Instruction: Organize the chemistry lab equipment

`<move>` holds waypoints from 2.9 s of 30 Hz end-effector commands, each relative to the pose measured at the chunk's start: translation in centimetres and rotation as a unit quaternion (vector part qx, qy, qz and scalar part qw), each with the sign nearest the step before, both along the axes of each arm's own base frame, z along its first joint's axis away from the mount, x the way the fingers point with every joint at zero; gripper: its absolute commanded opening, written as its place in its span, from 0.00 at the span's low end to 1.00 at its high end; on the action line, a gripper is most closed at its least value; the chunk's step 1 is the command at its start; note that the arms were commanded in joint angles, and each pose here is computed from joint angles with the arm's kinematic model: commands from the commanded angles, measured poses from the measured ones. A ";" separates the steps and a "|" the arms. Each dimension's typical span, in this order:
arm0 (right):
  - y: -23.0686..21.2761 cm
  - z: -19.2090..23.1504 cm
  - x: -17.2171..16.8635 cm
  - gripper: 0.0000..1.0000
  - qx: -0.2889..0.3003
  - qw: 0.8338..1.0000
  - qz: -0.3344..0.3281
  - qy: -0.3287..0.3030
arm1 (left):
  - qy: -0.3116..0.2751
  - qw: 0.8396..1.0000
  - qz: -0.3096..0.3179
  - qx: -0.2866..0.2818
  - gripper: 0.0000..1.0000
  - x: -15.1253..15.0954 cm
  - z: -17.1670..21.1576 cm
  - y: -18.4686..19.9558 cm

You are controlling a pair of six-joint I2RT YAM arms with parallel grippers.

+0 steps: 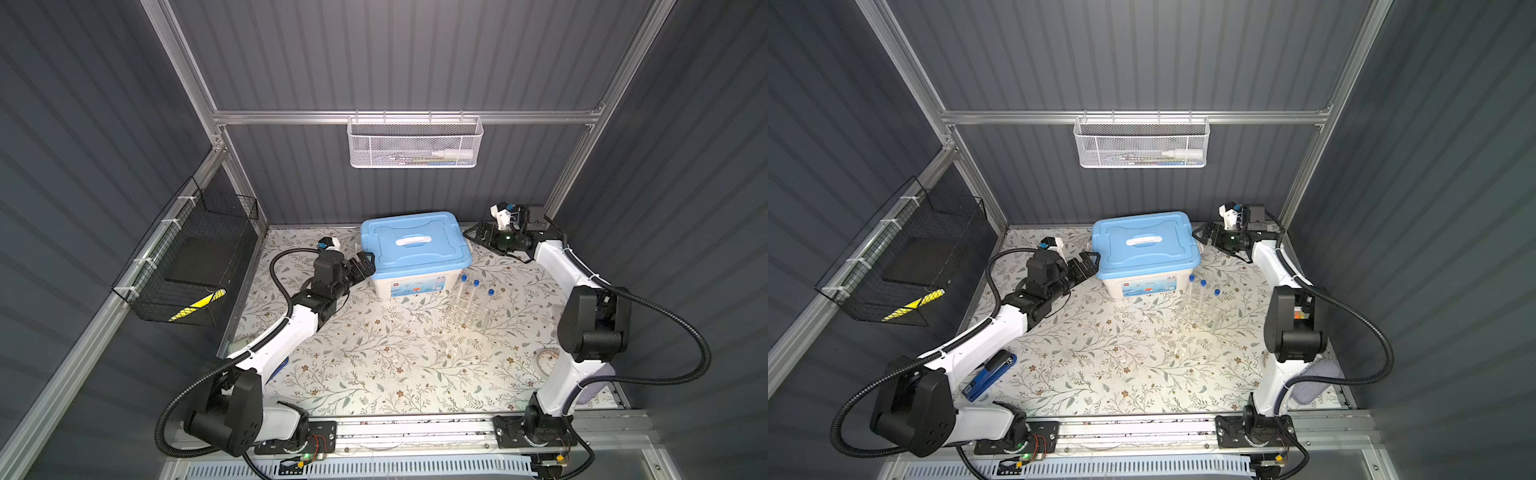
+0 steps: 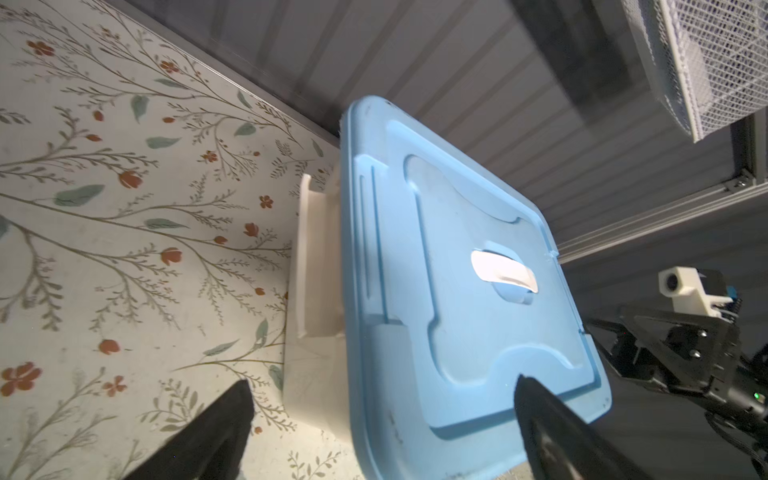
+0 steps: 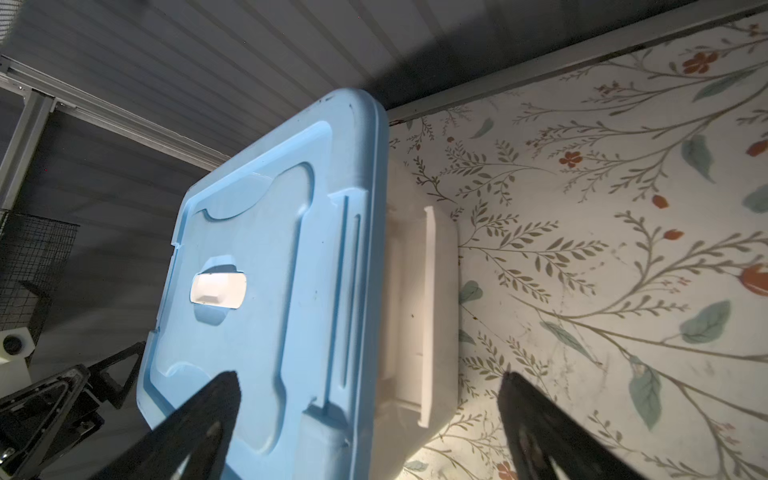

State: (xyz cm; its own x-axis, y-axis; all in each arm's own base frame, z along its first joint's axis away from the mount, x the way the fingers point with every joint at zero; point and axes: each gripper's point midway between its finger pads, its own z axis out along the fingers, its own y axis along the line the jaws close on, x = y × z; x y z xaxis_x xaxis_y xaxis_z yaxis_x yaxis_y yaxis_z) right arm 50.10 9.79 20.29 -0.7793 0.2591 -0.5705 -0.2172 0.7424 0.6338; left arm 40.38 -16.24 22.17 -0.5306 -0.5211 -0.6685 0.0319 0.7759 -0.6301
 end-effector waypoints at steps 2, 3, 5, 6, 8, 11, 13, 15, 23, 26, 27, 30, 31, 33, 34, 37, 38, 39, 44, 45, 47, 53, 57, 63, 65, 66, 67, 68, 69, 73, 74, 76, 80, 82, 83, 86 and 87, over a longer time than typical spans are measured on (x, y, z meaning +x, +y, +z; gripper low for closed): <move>0.1 -0.1 -0.1 0.99 0.034 0.999 0.012 0.000 | -0.003 1.000 -0.014 -0.004 1.00 1.0 0.4 1.1; 0.2 -0.1 -0.1 0.99 0.044 0.999 0.015 0.001 | -0.005 1.000 -0.023 -0.012 1.00 1.3 0.3 1.0; 0.4 -0.4 0.1 0.99 0.066 0.998 0.019 0.004 | -0.016 0.998 -0.051 -0.032 1.00 1.9 0.4 0.1; 0.6 -0.6 0.2 0.99 0.075 0.997 0.019 0.006 | -0.019 0.997 -0.064 -0.041 1.00 2.2 0.4 -0.3; 0.6 -0.7 0.4 0.99 0.085 0.996 0.016 0.006 | -0.014 0.996 -0.079 -0.047 1.00 2.7 0.0 -0.9; 0.9 -1.0 0.5 0.99 0.107 0.994 0.018 0.008 | -0.006 0.994 -0.093 -0.054 1.00 3.2 -0.6 -1.5; 1.2 -1.4 0.5 0.99 0.121 0.992 0.024 0.017 | -0.002 0.993 -0.100 -0.066 1.00 3.4 -1.1 -1.9; 1.4 -1.7 0.6 0.99 0.130 0.991 0.026 0.022 | 0.001 0.992 -0.101 -0.074 1.00 3.7 -1.6 -2.0; 2.1 -2.1 0.8 0.99 0.169 0.984 0.035 0.035 | -0.003 0.984 -0.133 -0.120 1.00 4.3 -1.7 -3.3; 2.6 -2.3 0.8 0.99 0.189 0.980 0.041 0.041 | -0.007 0.982 -0.136 -0.131 1.00 4.5 -1.7 -3.6; 2.7 -2.2 0.9 0.99 0.196 0.979 0.044 0.042 | -0.008 0.981 -0.137 -0.134 1.00 4.6 -1.6 -3.6; 3.4 -1.9 0.8 0.99 0.212 0.975 0.054 0.044 | -0.015 0.980 -0.139 -0.142 1.00 4.7 -1.3 -3.8; 3.7 -1.8 0.8 0.99 0.215 0.974 0.057 0.046 | -0.017 0.979 -0.140 -0.144 1.00 4.8 -1.1 -3.8; 4.1 -1.9 0.8 0.99 0.219 0.973 0.061 0.050 | -0.018 0.978 -0.143 -0.148 1.00 4.8 -0.8 -4.0; 4.3 -1.8 0.7 0.98 0.221 0.972 0.065 0.051 | -0.019 0.978 -0.144 -0.148 0.99 4.8 -0.7 -4.0; 4.5 -1.6 0.6 0.95 0.226 0.971 0.067 0.050 | -0.017 0.978 -0.145 -0.149 0.99 4.7 -0.6 -4.0; 4.5 -1.4 0.6 0.94 0.226 0.971 0.066 0.049 | -0.017 0.978 -0.144 -0.148 0.99 4.7 -0.6 -4.0; 4.4 -1.3 0.5 0.93 0.224 0.971 0.066 0.046 | -0.017 0.979 -0.141 -0.147 0.98 4.7 -0.5 -3.9; 4.2 -0.5 0.3 0.88 0.204 0.977 0.057 0.033 | -0.023 0.980 -0.136 -0.141 0.97 4.4 0.2 -3.6; 4.2 -0.4 0.2 0.88 0.199 0.978 0.055 0.031 | -0.025 0.980 -0.136 -0.140 0.97 4.4 0.4 -3.5; 4.3 0.0 0.1 0.87 0.190 0.980 0.055 0.026 | -0.028 0.981 -0.136 -0.139 0.97 4.3 0.7 -3.5; 4.5 1.4 -0.3 0.86 0.171 0.984 0.058 0.008 | -0.033 0.980 -0.138 -0.140 0.95 4.2 1.5 -3.5; 4.6 2.0 -0.6 0.86 0.157 0.986 0.059 0.001 | -0.038 0.981 -0.136 -0.136 0.95 4.0 2.1 -3.3; 5.3 2.2 -0.8 0.85 0.147 0.987 0.066 -0.002 | -0.041 0.981 -0.136 -0.133 0.94 3.9 2.5 -3.3; 5.6 2.4 -0.9 0.85 0.140 0.988 0.070 -0.004 | -0.040 0.981 -0.136 -0.130 0.94 3.7 2.5 -3.3; 5.8 2.4 -1.0 0.85 0.136 0.988 0.072 -0.004 | -0.041 0.981 -0.136 -0.130 0.94 3.7 2.5 -3.3; 5.9 2.4 -1.0 0.85 0.132 0.989 0.072 -0.004 | -0.041 0.981 -0.136 -0.129 0.94 3.7 2.5 -3.3; 6.0 2.5 -1.1 0.85 0.127 0.989 0.074 -0.006 | -0.041 0.982 -0.135 -0.129 0.94 3.6 2.5 -3.3; 6.1 2.5 -1.1 0.86 0.124 0.989 0.075 -0.007 | -0.041 0.981 -0.137 -0.128 0.93 3.6 2.5 -3.4; 6.4 2.9 -1.5 0.85 0.112 0.991 0.078 -0.013 | -0.045 0.982 -0.140 -0.121 0.92 3.4 2.9 -3.8; 6.4 3.0 -1.6 0.85 0.110 0.991 0.078 -0.015 | -0.044 0.982 -0.141 -0.117 0.92 3.4 2.8 -3.9; 6.4 3.2 -1.8 0.85 0.101 0.992 0.078 -0.020 | -0.043 0.982 -0.144 -0.113 0.92 3.3 2.8 -4.2; 6.6 3.4 -2.2 0.85 0.083 0.993 0.083 -0.022 | -0.045 0.983 -0.140 -0.112 0.91 3.2 3.0 -4.1; 6.7 3.5 -2.4 0.85 0.076 0.993 0.083 -0.023 | -0.047 0.983 -0.138 -0.108 0.90 3.2 3.1 -4.1; 6.8 3.6 -2.4 0.85 0.076 0.993 0.084 -0.023 | -0.048 0.984 -0.138 -0.105 0.90 3.2 3.3 -4.1; 7.1 3.6 -2.5 0.85 0.077 0.993 0.088 -0.022 | -0.046 0.985 -0.139 -0.096 0.90 3.1 3.3 -4.3; 7.1 3.7 -2.5 0.84 0.075 0.993 0.088 -0.024 | -0.046 0.985 -0.139 -0.094 0.90 3.1 3.3 -4.3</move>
